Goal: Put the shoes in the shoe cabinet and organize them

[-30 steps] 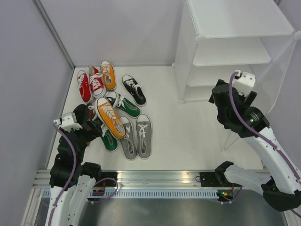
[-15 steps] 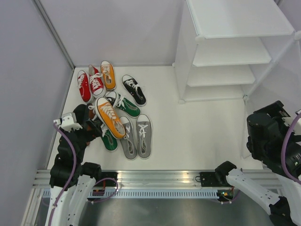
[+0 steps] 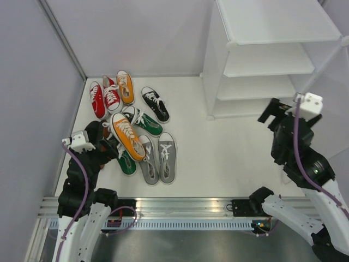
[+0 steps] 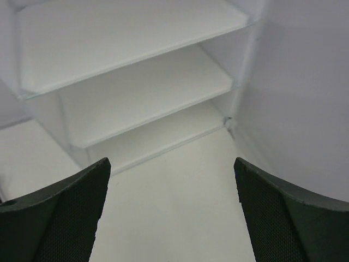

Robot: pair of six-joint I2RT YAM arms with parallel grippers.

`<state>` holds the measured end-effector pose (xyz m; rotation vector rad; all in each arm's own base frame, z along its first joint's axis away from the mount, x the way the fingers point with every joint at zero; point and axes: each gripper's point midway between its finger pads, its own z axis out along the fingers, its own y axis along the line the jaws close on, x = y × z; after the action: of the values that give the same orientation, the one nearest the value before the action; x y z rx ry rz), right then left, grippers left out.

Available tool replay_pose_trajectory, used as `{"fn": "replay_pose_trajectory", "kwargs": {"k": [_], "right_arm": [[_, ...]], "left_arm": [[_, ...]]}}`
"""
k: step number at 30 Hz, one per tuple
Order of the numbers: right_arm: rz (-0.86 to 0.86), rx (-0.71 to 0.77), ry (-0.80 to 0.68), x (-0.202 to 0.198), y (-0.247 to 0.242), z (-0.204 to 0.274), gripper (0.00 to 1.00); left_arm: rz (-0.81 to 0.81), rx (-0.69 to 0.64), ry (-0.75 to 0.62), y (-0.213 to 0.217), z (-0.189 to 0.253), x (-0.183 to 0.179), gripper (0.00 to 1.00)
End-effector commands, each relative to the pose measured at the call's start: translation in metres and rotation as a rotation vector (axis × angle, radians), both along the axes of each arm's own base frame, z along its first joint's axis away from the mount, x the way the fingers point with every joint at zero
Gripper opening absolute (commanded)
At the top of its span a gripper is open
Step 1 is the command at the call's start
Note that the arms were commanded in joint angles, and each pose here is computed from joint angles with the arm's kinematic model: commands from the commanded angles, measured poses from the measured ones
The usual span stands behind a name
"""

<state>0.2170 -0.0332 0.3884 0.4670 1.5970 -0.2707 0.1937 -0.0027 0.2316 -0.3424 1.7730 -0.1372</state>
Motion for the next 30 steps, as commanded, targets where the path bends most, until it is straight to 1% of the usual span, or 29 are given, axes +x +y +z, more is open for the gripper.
{"fn": "replay_pose_trajectory", "kwargs": {"k": [1, 3, 4, 6, 7, 11, 15, 16, 17, 19, 20, 24, 27, 30], "right_arm": [[0.355, 0.031, 0.000, 0.048, 0.082, -0.005, 0.98], [0.407, 0.047, -0.018, 0.060, 0.099, -0.007, 0.98], [0.438, 0.056, -0.041, 0.072, 0.112, -0.003, 0.97], [0.465, 0.054, -0.043, 0.085, 0.125, -0.004, 0.96], [0.491, 0.053, -0.039, 0.099, 0.138, -0.007, 0.95], [0.516, 0.049, -0.045, 0.133, 0.164, -0.011, 0.93], [0.513, 0.040, -0.058, 0.171, 0.183, -0.013, 0.93], [0.512, 0.035, -0.059, 0.178, 0.185, -0.014, 0.93], [0.507, 0.040, -0.079, 0.185, 0.185, -0.005, 0.93], [0.498, 0.030, -0.060, 0.203, 0.191, -0.014, 0.93], [0.494, 0.030, -0.072, 0.209, 0.191, -0.007, 0.93], [0.522, 0.011, -0.072, 0.242, 0.205, -0.010, 0.93], [0.572, -0.002, -0.055, 0.257, 0.220, -0.011, 0.93], [0.639, 0.016, -0.071, 0.260, 0.235, -0.002, 0.93]], "left_arm": [[0.001, -0.032, -0.022, -0.003, 0.006, 0.004, 1.00], [0.001, -0.032, -0.019, -0.003, 0.005, 0.004, 1.00], [0.000, -0.034, -0.021, -0.003, 0.006, 0.004, 1.00], [-0.004, -0.034, -0.016, -0.004, 0.005, 0.004, 1.00], [-0.007, -0.032, -0.017, -0.004, 0.005, 0.004, 1.00], [-0.010, -0.032, -0.015, -0.005, 0.005, 0.004, 1.00], [-0.021, -0.030, -0.008, -0.007, 0.004, 0.005, 1.00], [-0.023, -0.032, -0.004, -0.007, 0.003, 0.006, 1.00], [-0.028, -0.032, -0.005, -0.008, 0.004, 0.006, 1.00], [-0.031, -0.031, 0.006, -0.009, 0.002, 0.007, 1.00], [-0.035, -0.028, 0.006, -0.010, 0.002, 0.008, 1.00], [-0.051, -0.029, 0.024, -0.013, 0.000, 0.010, 1.00], [-0.050, -0.027, 0.039, -0.013, -0.002, 0.012, 1.00], [-0.068, -0.035, 0.056, -0.017, -0.004, 0.014, 1.00]]}}
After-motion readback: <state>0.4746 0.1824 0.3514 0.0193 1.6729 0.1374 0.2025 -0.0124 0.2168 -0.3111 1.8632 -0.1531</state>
